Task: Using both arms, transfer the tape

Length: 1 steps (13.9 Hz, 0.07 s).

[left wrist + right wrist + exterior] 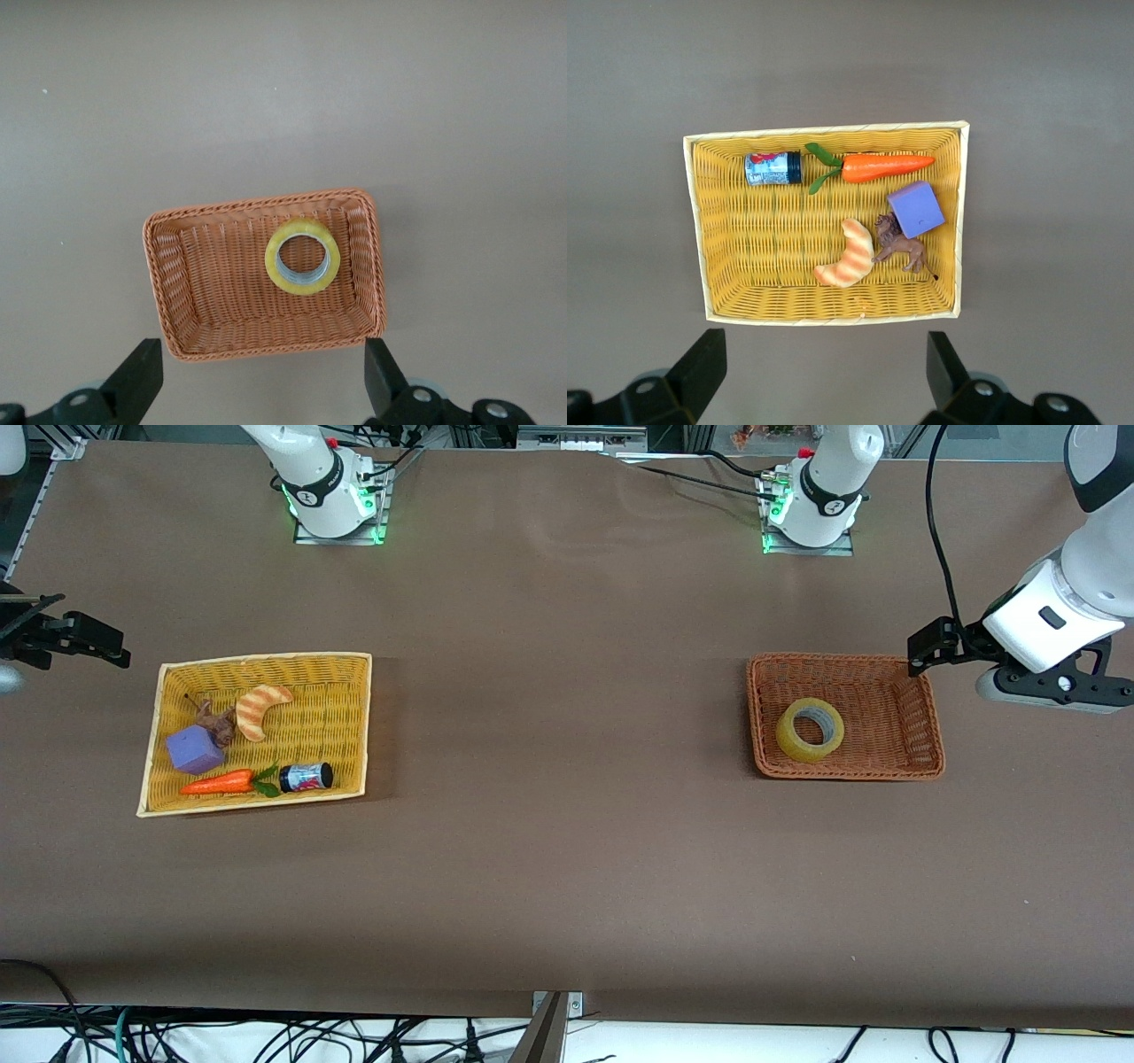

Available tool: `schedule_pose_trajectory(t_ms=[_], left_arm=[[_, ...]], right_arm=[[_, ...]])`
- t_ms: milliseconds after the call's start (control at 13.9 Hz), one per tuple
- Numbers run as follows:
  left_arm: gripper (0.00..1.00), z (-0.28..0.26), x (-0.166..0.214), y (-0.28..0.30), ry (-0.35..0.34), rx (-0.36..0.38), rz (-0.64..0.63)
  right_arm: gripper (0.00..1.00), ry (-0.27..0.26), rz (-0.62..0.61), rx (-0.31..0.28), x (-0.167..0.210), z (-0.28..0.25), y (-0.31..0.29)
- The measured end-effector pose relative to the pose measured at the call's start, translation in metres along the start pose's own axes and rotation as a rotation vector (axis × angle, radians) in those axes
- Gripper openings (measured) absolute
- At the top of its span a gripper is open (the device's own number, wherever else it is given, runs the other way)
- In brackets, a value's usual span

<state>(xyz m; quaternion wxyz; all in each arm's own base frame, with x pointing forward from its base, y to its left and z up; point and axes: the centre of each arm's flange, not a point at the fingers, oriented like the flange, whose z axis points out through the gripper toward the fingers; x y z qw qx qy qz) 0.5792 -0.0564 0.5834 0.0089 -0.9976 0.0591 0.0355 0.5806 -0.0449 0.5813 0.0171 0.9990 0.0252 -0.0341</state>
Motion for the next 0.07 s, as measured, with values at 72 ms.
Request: schedule_pose_trajectory(t_ms=[72], left_arm=[[1.0, 0.0001, -0.0004, -0.0007, -0.003, 0.0, -0.001]], right_arm=[[1.0, 0.0, 0.0, 0.0, 0.0, 0.0, 0.0]])
